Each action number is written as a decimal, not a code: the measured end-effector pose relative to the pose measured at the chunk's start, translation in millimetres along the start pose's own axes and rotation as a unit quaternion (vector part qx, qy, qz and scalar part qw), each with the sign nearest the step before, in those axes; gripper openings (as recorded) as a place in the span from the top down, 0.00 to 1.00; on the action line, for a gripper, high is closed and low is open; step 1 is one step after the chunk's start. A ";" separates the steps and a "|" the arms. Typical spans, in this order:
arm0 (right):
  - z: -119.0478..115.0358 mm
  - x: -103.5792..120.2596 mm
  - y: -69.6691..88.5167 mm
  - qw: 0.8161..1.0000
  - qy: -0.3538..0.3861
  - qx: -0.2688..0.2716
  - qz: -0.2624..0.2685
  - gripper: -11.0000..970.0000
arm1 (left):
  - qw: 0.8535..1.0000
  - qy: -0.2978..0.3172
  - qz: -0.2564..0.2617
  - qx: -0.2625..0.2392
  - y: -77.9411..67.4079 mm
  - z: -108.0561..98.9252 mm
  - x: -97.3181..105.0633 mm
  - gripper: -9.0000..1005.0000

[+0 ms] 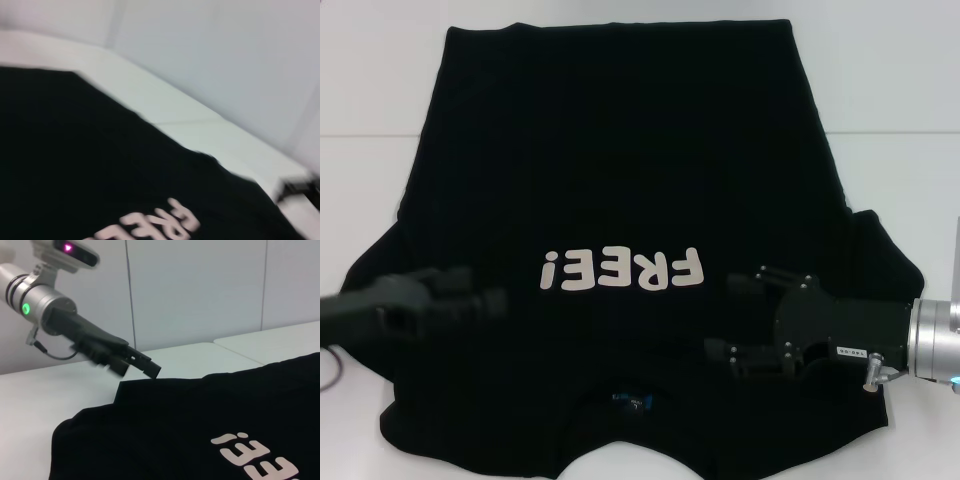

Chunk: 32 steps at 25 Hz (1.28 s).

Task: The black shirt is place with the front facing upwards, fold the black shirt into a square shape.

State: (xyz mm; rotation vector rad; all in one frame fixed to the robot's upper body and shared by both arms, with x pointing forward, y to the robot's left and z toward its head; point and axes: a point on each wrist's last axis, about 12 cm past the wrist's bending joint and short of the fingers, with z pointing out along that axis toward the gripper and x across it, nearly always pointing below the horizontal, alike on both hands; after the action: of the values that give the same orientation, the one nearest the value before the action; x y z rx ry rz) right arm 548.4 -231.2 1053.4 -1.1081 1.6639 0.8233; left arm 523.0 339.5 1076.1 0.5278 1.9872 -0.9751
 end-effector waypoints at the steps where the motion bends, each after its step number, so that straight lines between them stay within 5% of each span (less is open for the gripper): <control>1: 0.0 0.0 0.0 1.000 0.000 0.000 0.000 0.03 | 0.999 -0.004 -0.033 -0.009 3.3 -3.7 -2.8 0.07; 8: 0.1 1.9 0.3 1.000 -0.001 0.004 0.008 0.03 | 0.974 -0.070 -0.208 -0.048 20.9 -47.8 -21.7 0.07; 13: 0.4 4.9 0.7 1.000 0.002 0.009 0.017 0.03 | 0.938 -0.034 -0.328 -0.104 32.6 -72.3 -23.3 0.07; 23: 0.5 5.6 -2.5 0.999 0.004 0.023 0.031 0.03 | 0.908 0.012 -0.400 -0.126 33.1 -91.7 -23.0 0.07; 32: 2.2 5.2 -2.1 0.998 -0.014 0.032 0.058 0.03 | 0.878 0.047 -0.450 -0.156 41.5 -77.3 -11.4 0.07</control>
State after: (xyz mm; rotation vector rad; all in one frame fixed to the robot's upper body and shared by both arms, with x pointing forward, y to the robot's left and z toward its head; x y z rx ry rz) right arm 550.3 -231.6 1047.7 -0.9591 1.7329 0.8484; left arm 518.0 426.0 1094.0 -0.6164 2.4507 -1.1151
